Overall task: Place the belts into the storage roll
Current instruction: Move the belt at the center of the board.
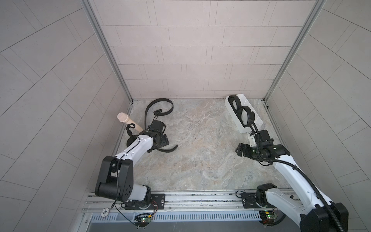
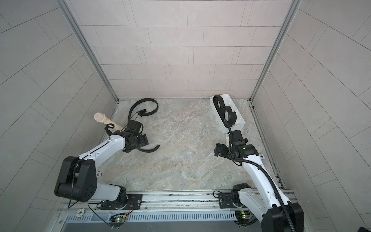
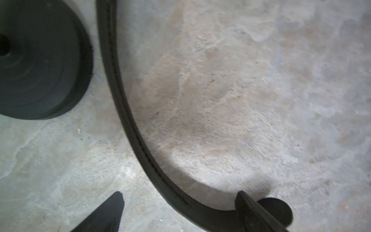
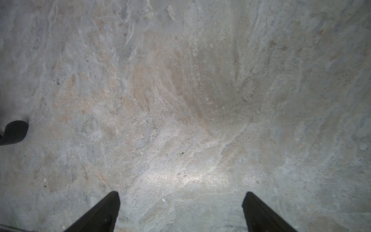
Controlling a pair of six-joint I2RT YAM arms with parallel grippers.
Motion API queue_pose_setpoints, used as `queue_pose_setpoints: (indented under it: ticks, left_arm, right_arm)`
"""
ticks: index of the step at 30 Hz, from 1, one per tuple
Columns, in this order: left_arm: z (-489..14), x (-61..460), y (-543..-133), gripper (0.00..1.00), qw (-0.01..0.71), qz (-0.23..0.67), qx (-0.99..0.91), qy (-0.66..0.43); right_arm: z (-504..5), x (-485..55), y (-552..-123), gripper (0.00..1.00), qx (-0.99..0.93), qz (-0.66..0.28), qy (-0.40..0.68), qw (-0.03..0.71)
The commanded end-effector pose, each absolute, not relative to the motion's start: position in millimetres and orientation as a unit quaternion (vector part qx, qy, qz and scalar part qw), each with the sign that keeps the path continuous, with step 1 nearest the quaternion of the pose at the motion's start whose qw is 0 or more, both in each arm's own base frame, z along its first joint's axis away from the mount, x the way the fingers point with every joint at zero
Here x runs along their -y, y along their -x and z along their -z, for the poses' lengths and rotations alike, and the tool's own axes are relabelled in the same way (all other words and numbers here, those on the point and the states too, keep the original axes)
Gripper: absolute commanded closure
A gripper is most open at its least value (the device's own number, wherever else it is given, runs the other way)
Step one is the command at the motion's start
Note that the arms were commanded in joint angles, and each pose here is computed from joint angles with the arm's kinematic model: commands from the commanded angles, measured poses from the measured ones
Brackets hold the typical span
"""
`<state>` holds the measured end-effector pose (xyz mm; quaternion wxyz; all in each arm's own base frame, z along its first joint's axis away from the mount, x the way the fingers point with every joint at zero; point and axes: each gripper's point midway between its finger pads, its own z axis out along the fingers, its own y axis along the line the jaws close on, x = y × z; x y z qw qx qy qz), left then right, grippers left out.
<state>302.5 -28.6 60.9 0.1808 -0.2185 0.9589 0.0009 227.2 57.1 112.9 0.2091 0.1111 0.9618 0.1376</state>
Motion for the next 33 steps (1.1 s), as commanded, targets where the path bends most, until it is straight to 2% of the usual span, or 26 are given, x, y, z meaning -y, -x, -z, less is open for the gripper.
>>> queue_pose_setpoints:
  ticks: [1,3,7,10,14,17,21,23,26,28,33]
  left_arm:
    - [-42,30,-298,0.13,0.144,0.011,-0.961,0.237]
    - [-32,34,-299,0.23,0.127,0.017,-0.963,0.237]
    - [-19,51,-300,0.54,0.114,0.036,-0.966,0.231]
    - [-19,86,-297,0.70,0.109,0.044,-0.975,0.189]
    - [-19,177,-275,0.81,0.093,0.096,-0.984,0.114]
    - [-20,251,-251,0.84,0.072,0.144,-0.985,0.065]
    - [-29,317,-222,0.76,0.051,0.169,-0.984,-0.003]
    - [-35,324,-214,0.60,0.051,0.170,-0.984,-0.020]
    - [-51,306,-210,0.35,0.068,0.151,-0.986,-0.034]
    - [-69,283,-216,0.23,0.101,0.118,-0.987,-0.046]
    - [-98,213,-252,0.14,0.163,0.062,-0.985,-0.004]
  right_arm:
    - [-119,-57,-232,0.01,-0.960,-0.134,-0.104,0.222]
    - [-122,-57,-233,0.01,-0.960,-0.132,-0.101,0.223]
    - [-127,-54,-231,0.01,-0.960,-0.123,-0.098,0.231]
    - [-128,-53,-231,0.01,-0.958,-0.124,-0.100,0.237]
    - [-127,-53,-233,0.01,-0.959,-0.123,-0.103,0.234]
    - [-128,-54,-235,0.01,-0.959,-0.123,-0.103,0.234]
    - [-124,-56,-237,0.01,-0.961,-0.124,-0.100,0.225]
    - [-123,-59,-238,0.01,-0.962,-0.125,-0.094,0.222]
    - [-119,-67,-242,0.01,-0.964,-0.129,-0.082,0.217]
    - [-115,-77,-247,0.01,-0.966,-0.133,-0.065,0.213]
    - [-107,-126,-263,0.01,-0.969,-0.147,0.017,0.199]
